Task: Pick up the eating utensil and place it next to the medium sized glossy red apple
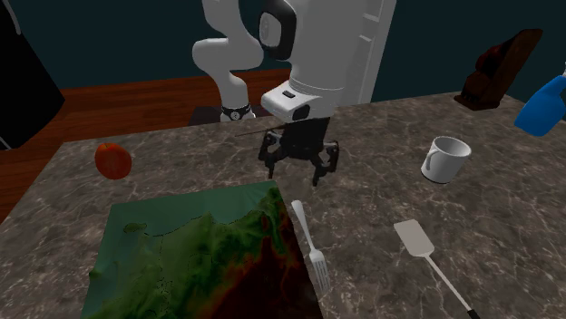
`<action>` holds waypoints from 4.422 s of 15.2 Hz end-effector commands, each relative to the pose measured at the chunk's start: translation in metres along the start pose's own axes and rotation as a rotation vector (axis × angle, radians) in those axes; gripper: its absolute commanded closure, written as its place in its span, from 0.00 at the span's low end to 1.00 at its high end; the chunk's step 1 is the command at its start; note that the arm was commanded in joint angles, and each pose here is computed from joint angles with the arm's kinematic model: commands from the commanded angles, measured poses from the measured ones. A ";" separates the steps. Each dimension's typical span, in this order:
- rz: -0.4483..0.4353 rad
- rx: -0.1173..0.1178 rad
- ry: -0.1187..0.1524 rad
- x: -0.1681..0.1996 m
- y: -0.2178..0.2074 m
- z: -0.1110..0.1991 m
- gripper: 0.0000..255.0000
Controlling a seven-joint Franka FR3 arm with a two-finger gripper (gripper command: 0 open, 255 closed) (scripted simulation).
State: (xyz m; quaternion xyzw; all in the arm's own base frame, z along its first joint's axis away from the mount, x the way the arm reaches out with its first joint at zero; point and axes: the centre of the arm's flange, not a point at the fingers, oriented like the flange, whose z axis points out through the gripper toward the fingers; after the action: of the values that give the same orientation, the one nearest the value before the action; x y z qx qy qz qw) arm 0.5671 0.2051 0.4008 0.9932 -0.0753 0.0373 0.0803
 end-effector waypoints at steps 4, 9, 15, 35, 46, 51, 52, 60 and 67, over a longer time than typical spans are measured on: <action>0.013 -0.037 0.033 0.044 -0.046 0.028 0.00; 0.024 -0.071 0.061 0.083 -0.084 0.051 0.00; 0.024 -0.071 0.061 0.085 -0.082 0.083 0.00; 0.024 -0.071 0.061 0.086 -0.080 0.086 1.00; 0.024 -0.071 0.061 0.091 -0.071 0.029 1.00; 0.024 -0.071 0.061 0.094 -0.067 0.003 1.00; 0.024 -0.071 0.061 0.094 -0.066 -0.002 1.00; 0.024 -0.071 0.061 0.098 -0.060 -0.044 1.00; 0.024 -0.071 0.061 0.101 -0.054 -0.080 1.00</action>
State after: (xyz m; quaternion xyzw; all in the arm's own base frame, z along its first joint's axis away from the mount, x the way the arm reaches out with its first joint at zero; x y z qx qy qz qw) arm 0.6700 0.2568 0.4752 0.9872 -0.0858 0.0659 0.1170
